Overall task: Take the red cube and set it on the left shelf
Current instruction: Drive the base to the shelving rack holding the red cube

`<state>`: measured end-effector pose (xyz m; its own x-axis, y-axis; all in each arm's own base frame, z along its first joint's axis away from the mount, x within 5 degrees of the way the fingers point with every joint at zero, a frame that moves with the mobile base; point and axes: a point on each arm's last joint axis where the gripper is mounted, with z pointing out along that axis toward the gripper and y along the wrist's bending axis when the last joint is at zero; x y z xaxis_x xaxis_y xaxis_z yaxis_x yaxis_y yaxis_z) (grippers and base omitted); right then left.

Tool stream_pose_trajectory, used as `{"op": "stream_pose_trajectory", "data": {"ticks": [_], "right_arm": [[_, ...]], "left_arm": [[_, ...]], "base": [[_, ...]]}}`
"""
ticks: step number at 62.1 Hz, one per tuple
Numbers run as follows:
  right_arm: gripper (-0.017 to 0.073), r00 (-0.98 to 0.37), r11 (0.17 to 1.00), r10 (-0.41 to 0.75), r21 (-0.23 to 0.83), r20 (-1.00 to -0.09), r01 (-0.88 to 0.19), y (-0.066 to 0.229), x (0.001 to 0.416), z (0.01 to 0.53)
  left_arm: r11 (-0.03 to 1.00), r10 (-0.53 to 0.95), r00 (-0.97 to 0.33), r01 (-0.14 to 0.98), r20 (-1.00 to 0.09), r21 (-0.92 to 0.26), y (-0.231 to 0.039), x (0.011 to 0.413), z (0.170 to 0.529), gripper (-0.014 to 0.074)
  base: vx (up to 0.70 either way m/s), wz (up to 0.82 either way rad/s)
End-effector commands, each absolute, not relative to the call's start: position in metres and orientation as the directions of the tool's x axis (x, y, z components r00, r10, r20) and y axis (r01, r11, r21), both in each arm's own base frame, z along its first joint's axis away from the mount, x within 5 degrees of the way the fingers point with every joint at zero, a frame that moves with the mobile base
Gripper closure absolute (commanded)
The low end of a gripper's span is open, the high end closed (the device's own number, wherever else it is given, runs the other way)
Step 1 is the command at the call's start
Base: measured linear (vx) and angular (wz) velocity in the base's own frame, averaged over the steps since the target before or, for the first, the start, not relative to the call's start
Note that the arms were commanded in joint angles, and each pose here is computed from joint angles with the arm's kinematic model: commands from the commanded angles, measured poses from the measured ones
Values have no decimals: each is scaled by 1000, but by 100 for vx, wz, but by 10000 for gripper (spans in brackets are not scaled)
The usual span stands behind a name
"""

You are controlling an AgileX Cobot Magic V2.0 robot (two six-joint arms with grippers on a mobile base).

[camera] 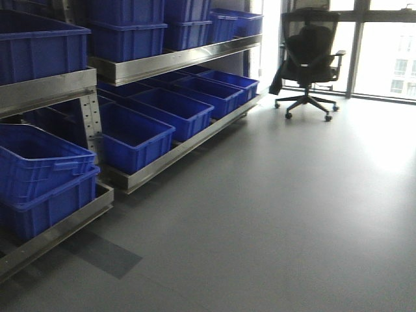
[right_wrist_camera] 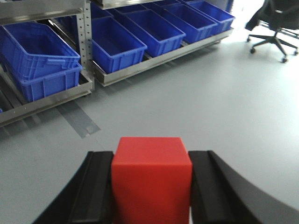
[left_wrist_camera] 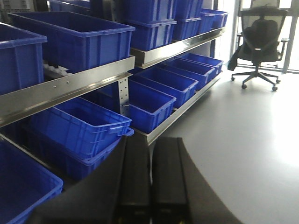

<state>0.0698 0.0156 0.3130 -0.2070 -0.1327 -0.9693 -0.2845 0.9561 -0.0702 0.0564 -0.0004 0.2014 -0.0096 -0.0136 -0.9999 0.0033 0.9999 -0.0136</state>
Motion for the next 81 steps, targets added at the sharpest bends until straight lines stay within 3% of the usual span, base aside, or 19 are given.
{"op": "stream_pose_trajectory", "data": {"ticks": [1,37,81], "right_arm": [[428,-106,950,-135,-98,-985,-295,17,71,329],[428,-108,951,-135,-98,-985,-294,17,71,328],[428,-108,951,-135,-98,-985,-294,17,71,328]], "left_arm": [[1000,-26,59,2,-998,-26,0,56,201,503],[1000,-27,59,3,-998,-26,0,56,201,503],[1000,-26,59,2,-998,-26,0,56,201,503]], "base": [[65,41],[54,72],[37,69]]}}
